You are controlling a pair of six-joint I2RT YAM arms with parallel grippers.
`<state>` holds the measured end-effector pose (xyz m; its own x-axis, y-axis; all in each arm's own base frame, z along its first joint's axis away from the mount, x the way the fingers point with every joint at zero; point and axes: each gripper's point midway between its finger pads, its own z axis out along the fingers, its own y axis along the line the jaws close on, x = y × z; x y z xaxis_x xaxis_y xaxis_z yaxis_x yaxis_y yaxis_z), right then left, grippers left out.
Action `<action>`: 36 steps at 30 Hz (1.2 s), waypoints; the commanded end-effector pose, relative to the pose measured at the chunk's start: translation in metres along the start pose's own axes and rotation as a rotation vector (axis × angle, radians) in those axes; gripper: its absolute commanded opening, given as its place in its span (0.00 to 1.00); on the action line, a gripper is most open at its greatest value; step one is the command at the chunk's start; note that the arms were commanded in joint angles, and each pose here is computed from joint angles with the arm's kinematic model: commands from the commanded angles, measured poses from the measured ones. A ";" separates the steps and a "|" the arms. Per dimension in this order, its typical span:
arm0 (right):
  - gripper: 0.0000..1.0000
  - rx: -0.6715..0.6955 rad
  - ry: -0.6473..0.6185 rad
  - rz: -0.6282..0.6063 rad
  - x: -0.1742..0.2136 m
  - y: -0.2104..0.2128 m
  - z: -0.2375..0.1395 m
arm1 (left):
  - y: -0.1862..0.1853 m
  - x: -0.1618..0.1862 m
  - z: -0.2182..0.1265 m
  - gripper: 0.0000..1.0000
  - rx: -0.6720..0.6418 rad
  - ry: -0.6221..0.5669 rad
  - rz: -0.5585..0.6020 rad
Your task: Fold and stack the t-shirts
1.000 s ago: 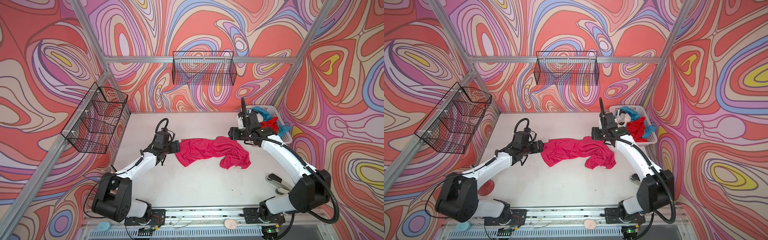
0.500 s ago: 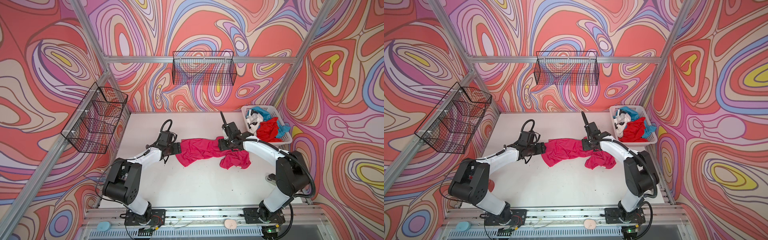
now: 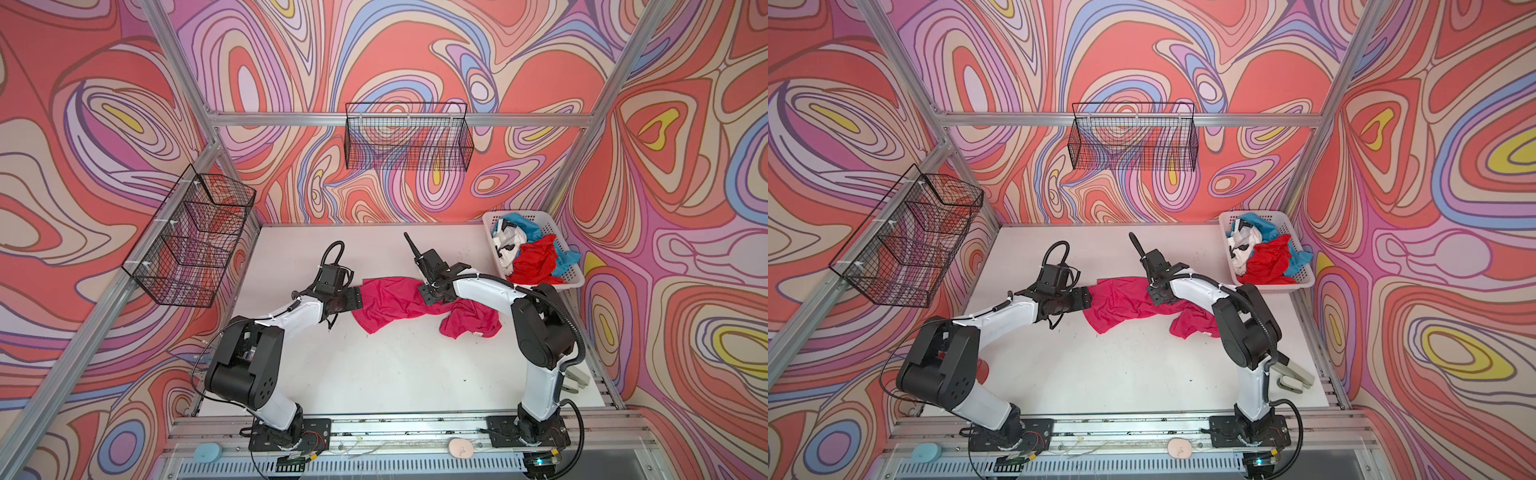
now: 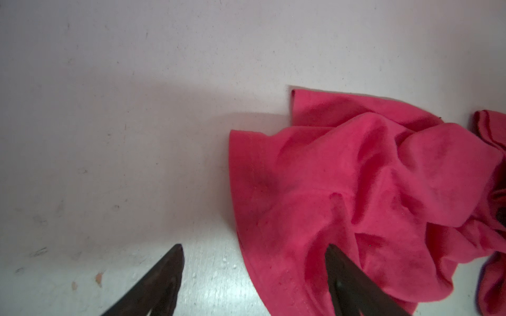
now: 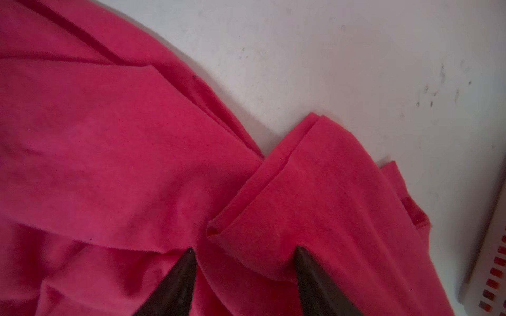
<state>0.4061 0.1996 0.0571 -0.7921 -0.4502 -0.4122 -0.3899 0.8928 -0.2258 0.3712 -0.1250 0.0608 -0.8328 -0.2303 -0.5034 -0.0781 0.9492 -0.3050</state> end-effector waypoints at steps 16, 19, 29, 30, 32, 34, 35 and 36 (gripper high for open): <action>0.00 0.215 -0.225 0.034 -0.074 -0.059 -0.068 | 0.001 -0.037 0.011 0.83 -0.063 -0.033 0.056; 0.00 0.214 -0.258 0.054 -0.092 -0.067 -0.075 | -0.002 -0.047 0.023 0.80 -0.059 -0.019 0.068; 0.00 0.204 -0.289 0.074 -0.119 -0.073 -0.078 | -0.003 -0.013 0.056 0.59 -0.016 0.119 0.033; 0.00 0.204 -0.287 0.076 -0.119 -0.074 -0.077 | -0.002 -0.009 0.057 0.53 -0.016 0.132 0.028; 0.00 0.207 -0.288 0.078 -0.119 -0.076 -0.079 | 0.000 -0.005 0.056 0.34 -0.024 0.141 0.015; 0.00 0.213 -0.287 0.087 -0.119 -0.081 -0.081 | 0.003 -0.007 0.049 0.15 -0.038 0.119 -0.002; 0.00 0.214 -0.286 0.094 -0.118 -0.084 -0.082 | 0.003 -0.009 0.042 0.08 -0.040 0.102 -0.008; 0.00 0.215 -0.289 0.102 -0.119 -0.087 -0.084 | 0.003 -0.013 0.033 0.02 -0.043 0.081 -0.012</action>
<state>0.4884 0.1852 0.1932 -0.6420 -0.3864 -0.6622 -0.2029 0.9186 -0.3393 0.4109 -0.1340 0.0261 -0.8824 -0.1886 -0.4310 -0.0712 0.9591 -0.2740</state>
